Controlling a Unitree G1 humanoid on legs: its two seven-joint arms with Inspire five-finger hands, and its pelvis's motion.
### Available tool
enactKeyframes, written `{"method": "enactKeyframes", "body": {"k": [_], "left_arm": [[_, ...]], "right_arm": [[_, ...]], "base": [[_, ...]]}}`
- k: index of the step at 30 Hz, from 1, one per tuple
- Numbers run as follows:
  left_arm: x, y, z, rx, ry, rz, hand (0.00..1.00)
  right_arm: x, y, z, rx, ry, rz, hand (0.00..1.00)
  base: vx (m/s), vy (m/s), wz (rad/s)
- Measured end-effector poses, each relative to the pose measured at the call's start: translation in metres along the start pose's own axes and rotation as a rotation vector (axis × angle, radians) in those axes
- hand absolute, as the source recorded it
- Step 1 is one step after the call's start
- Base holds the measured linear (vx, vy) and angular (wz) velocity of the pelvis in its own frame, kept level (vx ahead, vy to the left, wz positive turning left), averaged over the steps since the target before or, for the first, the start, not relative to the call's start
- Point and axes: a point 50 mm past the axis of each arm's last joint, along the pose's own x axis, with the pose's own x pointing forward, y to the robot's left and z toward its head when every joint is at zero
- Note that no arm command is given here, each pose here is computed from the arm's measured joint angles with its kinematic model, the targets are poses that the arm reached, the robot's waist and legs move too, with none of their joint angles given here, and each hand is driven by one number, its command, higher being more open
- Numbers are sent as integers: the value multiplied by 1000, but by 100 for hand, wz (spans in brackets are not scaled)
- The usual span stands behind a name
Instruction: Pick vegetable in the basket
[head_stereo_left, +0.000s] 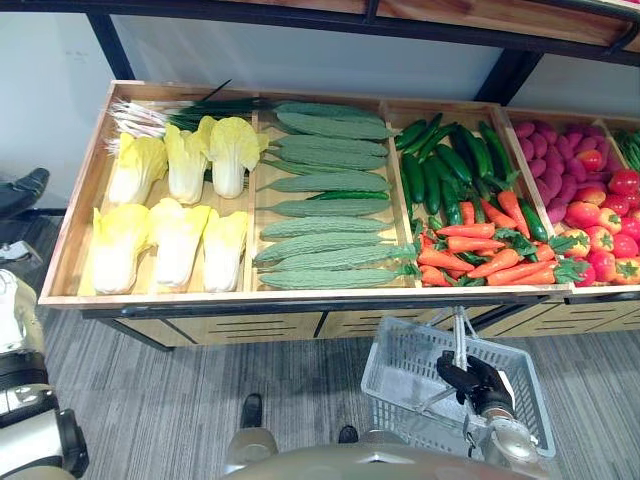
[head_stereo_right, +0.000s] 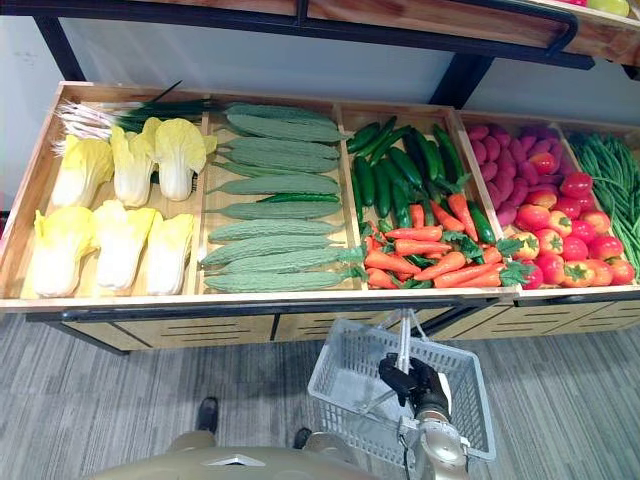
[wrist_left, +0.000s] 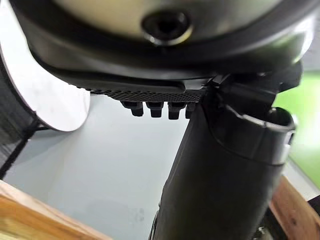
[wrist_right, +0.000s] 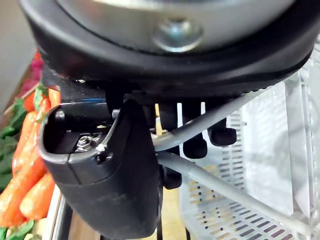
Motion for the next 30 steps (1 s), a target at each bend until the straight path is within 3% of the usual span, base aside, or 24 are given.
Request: {"method": "enactKeyframes", "body": {"k": [13,30], "left_arm": [[9,-8,-19,203,136,-117,100],[4,-16,-38,308,229,-223,100]], "right_arm": [[5,8,18,2,-63,26,0],[12,18,39,4,-129,62,0]], "base": [[-60,-22,5],[-34,-7,-3]]}}
